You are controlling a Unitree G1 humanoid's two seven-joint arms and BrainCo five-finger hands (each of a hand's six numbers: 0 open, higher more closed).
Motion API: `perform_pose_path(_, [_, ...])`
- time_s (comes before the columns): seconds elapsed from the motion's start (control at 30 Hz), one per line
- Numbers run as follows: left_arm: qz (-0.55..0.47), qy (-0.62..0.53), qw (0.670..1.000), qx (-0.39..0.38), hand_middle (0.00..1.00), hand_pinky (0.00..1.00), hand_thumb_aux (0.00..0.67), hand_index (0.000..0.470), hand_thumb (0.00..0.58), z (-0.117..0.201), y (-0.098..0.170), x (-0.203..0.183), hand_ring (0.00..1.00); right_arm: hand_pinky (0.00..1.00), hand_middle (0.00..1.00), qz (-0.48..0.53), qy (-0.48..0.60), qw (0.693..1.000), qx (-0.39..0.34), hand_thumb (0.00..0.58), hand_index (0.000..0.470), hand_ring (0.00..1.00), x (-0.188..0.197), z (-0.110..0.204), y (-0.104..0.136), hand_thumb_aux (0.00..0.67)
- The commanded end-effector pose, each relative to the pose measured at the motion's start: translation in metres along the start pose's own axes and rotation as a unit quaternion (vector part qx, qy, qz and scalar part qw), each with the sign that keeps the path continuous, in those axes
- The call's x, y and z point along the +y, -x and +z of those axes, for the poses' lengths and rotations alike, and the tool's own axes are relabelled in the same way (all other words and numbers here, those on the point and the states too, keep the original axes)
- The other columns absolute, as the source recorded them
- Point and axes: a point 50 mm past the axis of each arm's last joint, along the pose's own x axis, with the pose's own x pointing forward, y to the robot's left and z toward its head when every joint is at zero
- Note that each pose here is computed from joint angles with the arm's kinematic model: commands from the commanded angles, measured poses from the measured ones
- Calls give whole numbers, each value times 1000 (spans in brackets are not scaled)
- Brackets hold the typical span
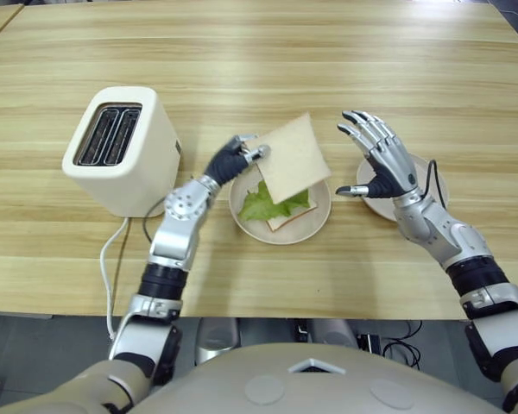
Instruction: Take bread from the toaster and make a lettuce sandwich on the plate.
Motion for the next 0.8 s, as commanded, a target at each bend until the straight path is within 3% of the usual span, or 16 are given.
perform_pose_path(0.03, [8,25,999,39,1000,1000,670,460,580,-15,2,-9,1000,0,0,19,-3,1000,-6,0,0,0,7,6,3,0])
perform_pose_path(0.8, [-3,-49,996,79,1000,1000,670,460,580,-27,9,-3,1000,0,0,25,-9,1000,4,0,0,0,9,5,6,0])
